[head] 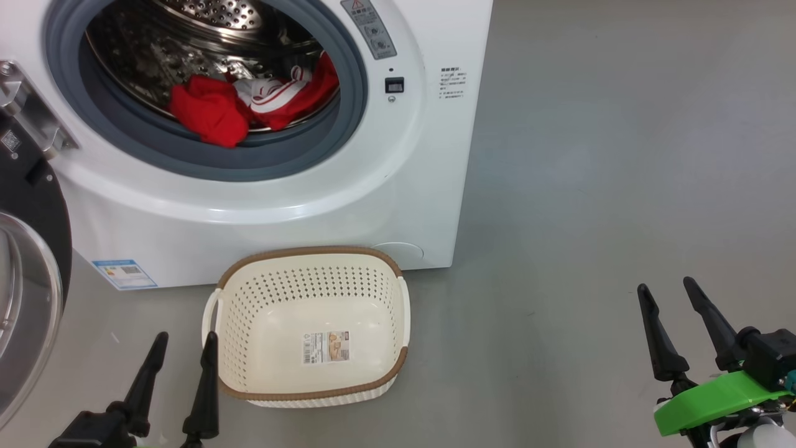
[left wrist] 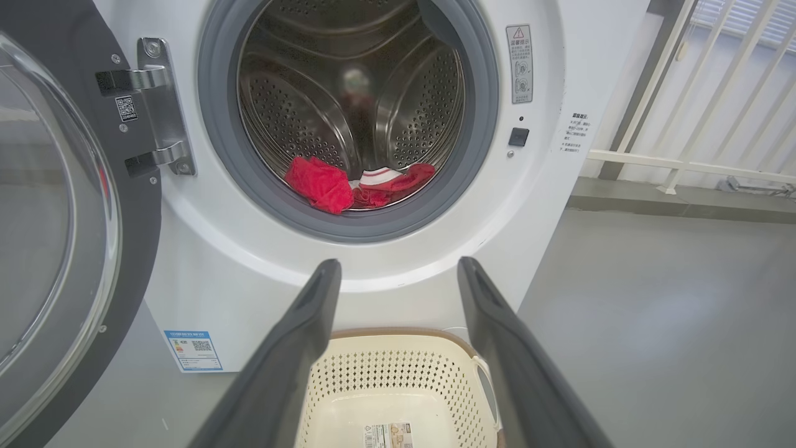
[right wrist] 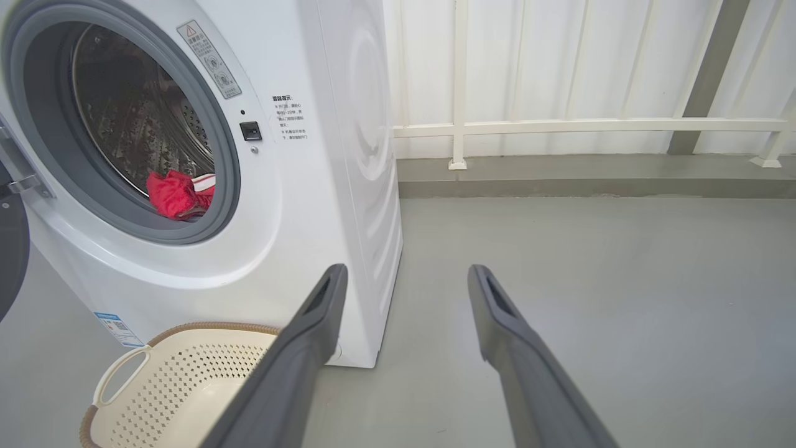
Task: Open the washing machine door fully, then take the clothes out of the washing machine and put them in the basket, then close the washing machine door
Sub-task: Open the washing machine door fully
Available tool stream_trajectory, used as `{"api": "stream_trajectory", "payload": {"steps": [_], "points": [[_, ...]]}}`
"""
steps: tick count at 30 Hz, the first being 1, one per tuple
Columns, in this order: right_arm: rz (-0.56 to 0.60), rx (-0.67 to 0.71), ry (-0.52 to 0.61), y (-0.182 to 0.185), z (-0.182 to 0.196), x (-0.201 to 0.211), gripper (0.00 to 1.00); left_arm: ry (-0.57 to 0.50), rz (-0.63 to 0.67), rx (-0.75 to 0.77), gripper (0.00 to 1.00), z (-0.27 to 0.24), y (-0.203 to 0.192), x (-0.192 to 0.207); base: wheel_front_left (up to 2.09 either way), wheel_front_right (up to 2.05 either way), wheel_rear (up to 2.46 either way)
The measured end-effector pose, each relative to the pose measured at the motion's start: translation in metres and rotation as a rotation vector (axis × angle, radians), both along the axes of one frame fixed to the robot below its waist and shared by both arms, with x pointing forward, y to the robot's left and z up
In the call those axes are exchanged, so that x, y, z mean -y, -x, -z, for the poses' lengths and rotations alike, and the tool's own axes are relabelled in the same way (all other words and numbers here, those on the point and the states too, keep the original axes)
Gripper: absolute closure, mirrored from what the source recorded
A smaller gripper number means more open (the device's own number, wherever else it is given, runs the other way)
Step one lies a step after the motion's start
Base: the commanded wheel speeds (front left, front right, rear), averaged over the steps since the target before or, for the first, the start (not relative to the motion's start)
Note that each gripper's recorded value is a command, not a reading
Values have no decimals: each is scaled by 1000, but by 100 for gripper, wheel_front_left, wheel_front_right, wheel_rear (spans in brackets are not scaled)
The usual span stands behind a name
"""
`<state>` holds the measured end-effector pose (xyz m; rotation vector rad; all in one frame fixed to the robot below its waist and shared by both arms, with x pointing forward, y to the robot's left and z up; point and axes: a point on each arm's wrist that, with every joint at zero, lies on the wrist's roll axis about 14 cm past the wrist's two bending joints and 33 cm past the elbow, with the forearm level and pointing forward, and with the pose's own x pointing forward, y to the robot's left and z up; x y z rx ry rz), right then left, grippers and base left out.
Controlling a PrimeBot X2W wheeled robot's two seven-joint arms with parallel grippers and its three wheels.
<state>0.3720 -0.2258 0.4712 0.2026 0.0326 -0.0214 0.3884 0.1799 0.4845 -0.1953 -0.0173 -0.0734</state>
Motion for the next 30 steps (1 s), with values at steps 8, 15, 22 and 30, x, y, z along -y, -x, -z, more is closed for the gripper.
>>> {"api": "stream_trajectory", "payload": {"steps": [8, 15, 22, 30], "points": [[3, -1, 0, -2, 0, 1, 0, -10, -3, 4, 0, -1, 0, -1, 0, 0, 0], [-2, -3, -1, -4, 2, -1, 0, -16, -6, 10, 0, -3, 0, -2, 0, 0, 0], [-7, -3, -2, -5, 2, -3, 0, -17, -10, 17, 0, -5, 0, -4, 0, 0, 0], [-11, -4, -4, -6, 2, -4, 0, -17, -12, 15, 0, -5, 0, -5, 0, 0, 0]]}}
